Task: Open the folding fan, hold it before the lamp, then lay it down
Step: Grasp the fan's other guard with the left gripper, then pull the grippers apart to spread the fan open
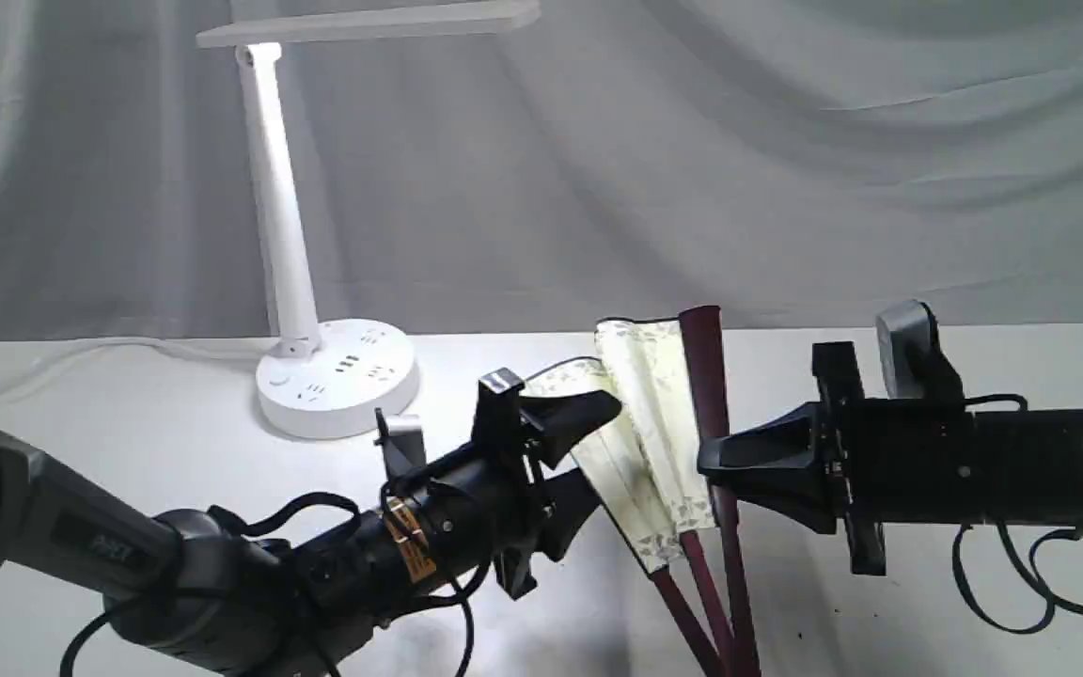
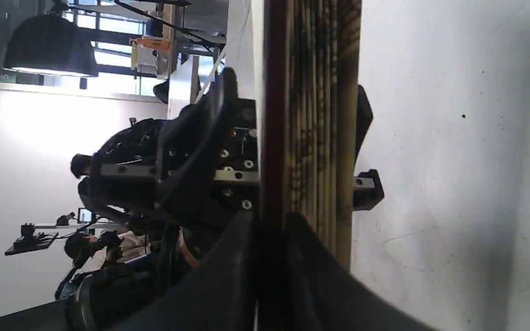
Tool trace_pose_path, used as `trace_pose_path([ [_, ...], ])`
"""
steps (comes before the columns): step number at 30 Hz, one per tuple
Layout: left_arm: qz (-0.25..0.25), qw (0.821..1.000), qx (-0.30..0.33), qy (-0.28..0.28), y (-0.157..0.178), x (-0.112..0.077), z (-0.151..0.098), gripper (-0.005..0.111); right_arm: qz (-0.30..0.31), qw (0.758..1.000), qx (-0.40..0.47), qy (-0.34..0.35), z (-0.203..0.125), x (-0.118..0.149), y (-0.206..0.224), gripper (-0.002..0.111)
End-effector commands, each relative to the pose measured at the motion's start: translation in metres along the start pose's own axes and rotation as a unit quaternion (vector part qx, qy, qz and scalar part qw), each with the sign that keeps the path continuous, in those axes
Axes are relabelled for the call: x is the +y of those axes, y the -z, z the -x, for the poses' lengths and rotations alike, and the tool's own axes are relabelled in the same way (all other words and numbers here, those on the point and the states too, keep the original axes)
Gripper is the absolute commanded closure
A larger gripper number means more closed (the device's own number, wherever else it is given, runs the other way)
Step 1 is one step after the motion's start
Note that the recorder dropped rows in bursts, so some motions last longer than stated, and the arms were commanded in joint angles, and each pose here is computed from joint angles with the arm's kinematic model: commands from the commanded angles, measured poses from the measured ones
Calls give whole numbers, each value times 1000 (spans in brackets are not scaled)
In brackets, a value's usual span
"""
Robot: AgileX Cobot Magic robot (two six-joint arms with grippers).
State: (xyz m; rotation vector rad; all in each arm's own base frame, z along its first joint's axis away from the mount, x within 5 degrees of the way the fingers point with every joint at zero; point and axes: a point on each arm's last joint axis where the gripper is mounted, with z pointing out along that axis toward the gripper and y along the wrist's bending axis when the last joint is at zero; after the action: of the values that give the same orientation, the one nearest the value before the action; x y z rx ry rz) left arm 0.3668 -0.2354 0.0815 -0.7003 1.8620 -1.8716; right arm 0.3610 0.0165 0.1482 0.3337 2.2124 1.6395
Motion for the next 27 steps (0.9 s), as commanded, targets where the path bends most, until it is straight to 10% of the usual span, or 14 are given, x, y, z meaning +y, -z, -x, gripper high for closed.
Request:
trace_pose_path([
  [1, -9, 1000, 4, 30, -5, 2, 0, 51, 10, 1000, -5, 10, 1, 5, 4, 108],
  [27, -36, 997, -11, 61, -5, 0, 3, 107, 28, 999, -31, 1, 4, 10, 0, 108],
])
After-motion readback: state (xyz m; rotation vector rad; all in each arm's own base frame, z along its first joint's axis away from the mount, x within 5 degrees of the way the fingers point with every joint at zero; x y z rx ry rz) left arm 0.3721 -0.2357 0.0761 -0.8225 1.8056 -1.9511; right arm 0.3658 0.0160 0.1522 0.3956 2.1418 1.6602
